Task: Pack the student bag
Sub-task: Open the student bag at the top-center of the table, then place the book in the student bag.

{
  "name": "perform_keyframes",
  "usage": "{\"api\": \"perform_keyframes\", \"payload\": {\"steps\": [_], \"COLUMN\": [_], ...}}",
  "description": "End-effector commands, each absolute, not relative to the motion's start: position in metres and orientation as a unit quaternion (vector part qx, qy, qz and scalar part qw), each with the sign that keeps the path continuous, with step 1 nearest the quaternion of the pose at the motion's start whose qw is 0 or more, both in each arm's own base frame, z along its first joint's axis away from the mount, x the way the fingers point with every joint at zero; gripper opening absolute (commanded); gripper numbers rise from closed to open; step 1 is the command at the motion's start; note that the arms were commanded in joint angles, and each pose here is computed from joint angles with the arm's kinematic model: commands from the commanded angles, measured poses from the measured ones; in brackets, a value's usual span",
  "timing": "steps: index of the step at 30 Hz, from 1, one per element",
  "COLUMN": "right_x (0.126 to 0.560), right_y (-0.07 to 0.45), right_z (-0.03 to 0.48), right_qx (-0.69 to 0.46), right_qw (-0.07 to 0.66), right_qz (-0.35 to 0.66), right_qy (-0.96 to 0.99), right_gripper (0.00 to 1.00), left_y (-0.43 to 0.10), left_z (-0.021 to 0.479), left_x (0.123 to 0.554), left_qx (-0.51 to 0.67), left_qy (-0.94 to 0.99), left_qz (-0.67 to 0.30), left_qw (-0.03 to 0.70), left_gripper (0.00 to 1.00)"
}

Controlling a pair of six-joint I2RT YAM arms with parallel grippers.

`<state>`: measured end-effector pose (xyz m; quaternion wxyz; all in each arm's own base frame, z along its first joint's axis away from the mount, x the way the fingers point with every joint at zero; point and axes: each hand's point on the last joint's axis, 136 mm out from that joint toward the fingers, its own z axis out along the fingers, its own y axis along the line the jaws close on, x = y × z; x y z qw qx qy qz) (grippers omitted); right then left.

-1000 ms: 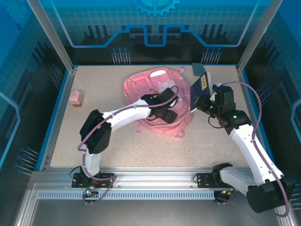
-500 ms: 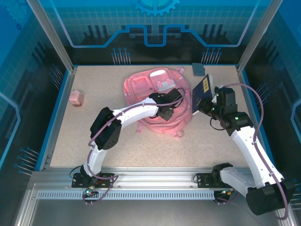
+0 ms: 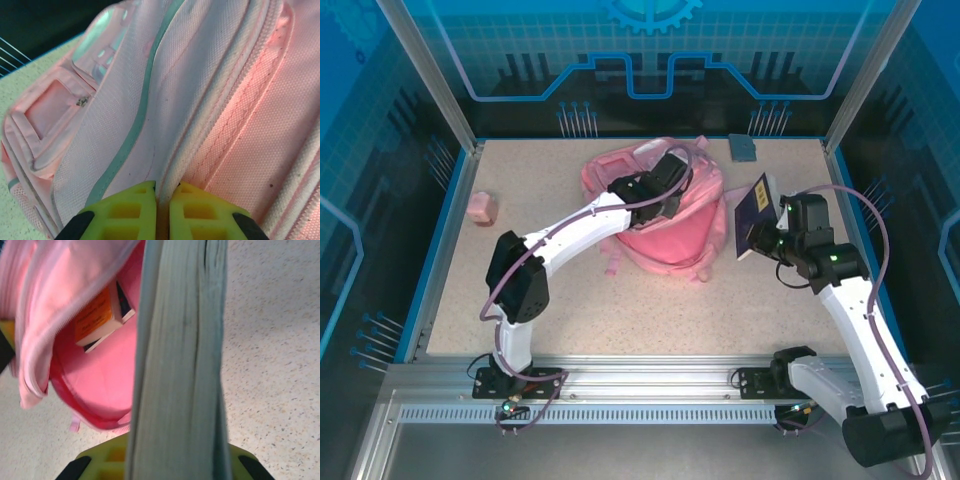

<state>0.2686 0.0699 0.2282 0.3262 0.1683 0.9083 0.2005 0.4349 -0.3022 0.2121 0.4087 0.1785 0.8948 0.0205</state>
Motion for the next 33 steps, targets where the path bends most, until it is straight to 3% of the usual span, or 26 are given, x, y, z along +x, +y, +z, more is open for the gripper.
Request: {"api": "perform_keyframes", "payload": {"steps": [1,9,16,23,33], "right_x": [0.268,0.287,0.316,0.35,0.409], "right_y": [0.095,0.152,0.183,0.205,0.223], "right_z": [0.242,0.229,0.219,0.204,0.134], "right_qx": [0.124,0.112,0.114,0.114,0.155], "right_qw": [0.313,0.242,0.237,0.258,0.246], "right_qz": [0.27,0.437,0.519,0.535,0.489], "right_qy": [0.902,0.859,0.813,0.796,0.822], "right_gripper": [0.13,0.14,0.14,0.14,0.16], "left_y": [-0.301,-0.309,-0.307,-0.304,-0.301], "left_z": [0.29,0.314,0.33,0.334,0.331], "left_x": [0.454,0.448,0.441,0.437,0.438], "left_qx": [0.102,0.104,0.097,0.091,0.077], "left_qy": [0.856,0.847,0.842,0.847,0.854], "left_qz": [-0.023,-0.068,-0.097,-0.126,-0.154], "left_qw": [0.507,0.518,0.522,0.508,0.49], "left_gripper": [0.07,0.05,0.04,0.04,0.03]}}
